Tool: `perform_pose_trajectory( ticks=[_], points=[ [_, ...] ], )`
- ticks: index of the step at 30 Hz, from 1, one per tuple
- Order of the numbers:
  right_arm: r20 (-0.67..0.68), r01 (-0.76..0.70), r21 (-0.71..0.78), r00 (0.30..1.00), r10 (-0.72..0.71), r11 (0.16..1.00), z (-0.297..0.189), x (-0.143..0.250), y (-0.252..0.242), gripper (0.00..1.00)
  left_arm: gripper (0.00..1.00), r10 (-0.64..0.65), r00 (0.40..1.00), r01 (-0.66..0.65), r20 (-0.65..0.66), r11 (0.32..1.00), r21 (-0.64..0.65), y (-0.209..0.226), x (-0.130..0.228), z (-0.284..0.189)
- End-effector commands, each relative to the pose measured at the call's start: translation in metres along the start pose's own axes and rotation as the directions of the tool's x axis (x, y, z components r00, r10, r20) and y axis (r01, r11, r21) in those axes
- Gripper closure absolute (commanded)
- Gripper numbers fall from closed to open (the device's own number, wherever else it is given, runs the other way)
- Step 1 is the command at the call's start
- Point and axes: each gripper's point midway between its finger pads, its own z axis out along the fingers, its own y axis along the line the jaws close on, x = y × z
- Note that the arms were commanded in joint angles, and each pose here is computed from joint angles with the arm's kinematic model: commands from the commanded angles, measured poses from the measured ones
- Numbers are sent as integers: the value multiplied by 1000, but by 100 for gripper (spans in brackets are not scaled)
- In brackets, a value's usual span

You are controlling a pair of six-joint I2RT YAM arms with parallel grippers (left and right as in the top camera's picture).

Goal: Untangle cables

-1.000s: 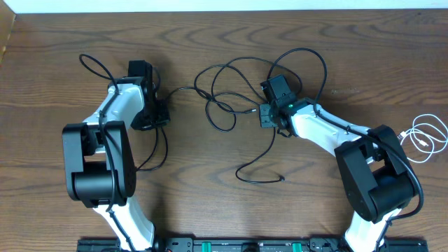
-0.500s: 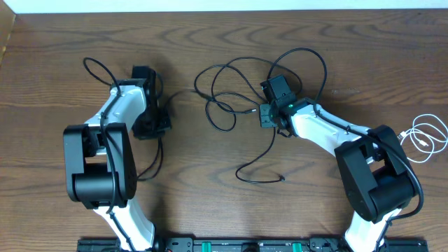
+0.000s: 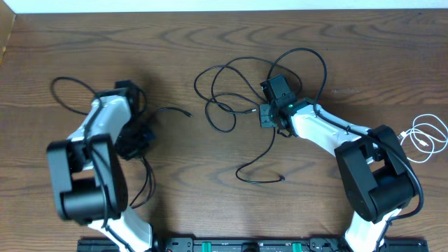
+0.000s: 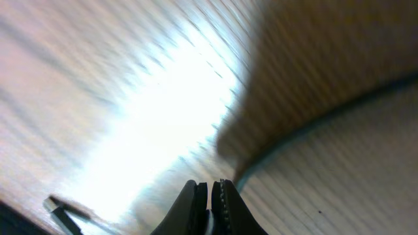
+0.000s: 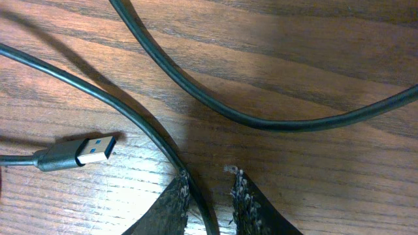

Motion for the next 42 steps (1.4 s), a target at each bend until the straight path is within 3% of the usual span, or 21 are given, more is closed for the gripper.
perform_pose_trajectory(
  ticks=[1, 9, 16, 24, 30, 37, 42],
  points=[
    [-100, 9, 12, 995, -8, 1000, 17, 35, -2, 78, 93, -81, 994, 81, 77, 997, 5, 12, -11, -18],
    [-100, 9, 12, 995, -8, 1000, 17, 35, -2, 75, 92, 59, 992, -90, 110, 948, 305, -34, -8, -54],
    [-94, 9, 9, 996, -8, 1000, 17, 33, -1, 61, 93, 89, 983, -160, 162, 850, 502, -59, 1, -95],
    [-111, 7, -101, 994, -18, 995, 2, 33, 18, 55, 92, 159, 977, -209, 140, 825, 525, -77, 15, -93],
    [-26, 76, -167, 996, -82, 983, -52, 12, 30, 51, 92, 233, 952, -304, 198, 791, 531, -104, 28, -98],
    [105, 314, -407, 949, -297, 858, -104, 14, 95, 37, 92, 225, 960, -279, 166, 793, 541, -132, 35, -85],
    [143, 370, -444, 928, -343, 816, -101, 22, 126, 32, 92, 220, 963, -269, 154, 799, 537, -146, 23, -61]
  ],
)
